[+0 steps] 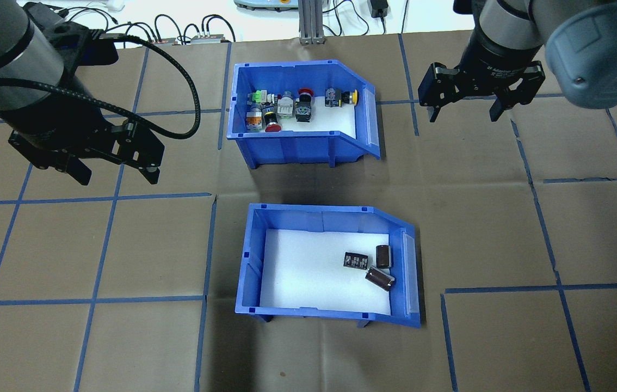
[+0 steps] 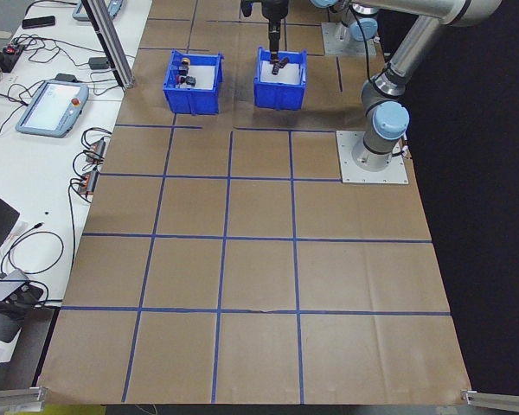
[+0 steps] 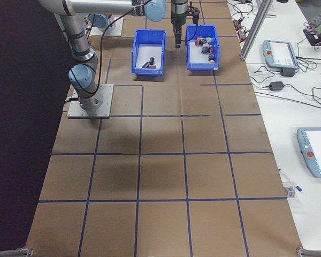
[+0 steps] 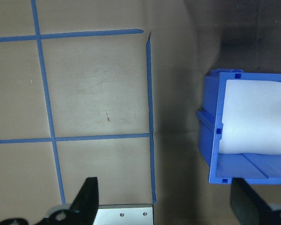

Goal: Place battery box in front

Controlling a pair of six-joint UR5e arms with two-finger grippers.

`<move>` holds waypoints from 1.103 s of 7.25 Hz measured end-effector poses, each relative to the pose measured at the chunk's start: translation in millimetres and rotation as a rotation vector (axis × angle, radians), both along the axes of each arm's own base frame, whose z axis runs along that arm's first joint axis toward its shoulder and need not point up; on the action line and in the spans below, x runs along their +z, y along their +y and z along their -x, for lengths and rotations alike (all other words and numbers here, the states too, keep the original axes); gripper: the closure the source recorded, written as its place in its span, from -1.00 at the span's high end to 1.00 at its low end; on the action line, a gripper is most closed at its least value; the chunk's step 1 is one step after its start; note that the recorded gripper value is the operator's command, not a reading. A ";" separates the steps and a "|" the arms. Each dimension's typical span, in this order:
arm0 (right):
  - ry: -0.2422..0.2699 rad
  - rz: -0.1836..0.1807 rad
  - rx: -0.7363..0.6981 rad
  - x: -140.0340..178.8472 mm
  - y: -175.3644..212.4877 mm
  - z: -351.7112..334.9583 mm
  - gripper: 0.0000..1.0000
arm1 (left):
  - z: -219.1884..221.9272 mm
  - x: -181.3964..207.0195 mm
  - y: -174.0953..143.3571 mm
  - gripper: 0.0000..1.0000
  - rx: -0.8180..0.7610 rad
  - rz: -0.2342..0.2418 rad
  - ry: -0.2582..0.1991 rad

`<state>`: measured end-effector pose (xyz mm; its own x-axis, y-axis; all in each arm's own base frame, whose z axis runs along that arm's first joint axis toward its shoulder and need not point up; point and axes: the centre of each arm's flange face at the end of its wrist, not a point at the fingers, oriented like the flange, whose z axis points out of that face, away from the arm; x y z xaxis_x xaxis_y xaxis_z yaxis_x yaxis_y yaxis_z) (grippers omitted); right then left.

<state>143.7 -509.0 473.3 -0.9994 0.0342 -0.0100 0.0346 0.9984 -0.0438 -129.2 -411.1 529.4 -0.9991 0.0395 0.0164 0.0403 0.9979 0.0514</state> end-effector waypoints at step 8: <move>0.004 0.000 0.000 -0.4 -0.5 0.4 1.00 | -1.1 -22.3 -23.2 0.99 0.053 -0.020 -0.003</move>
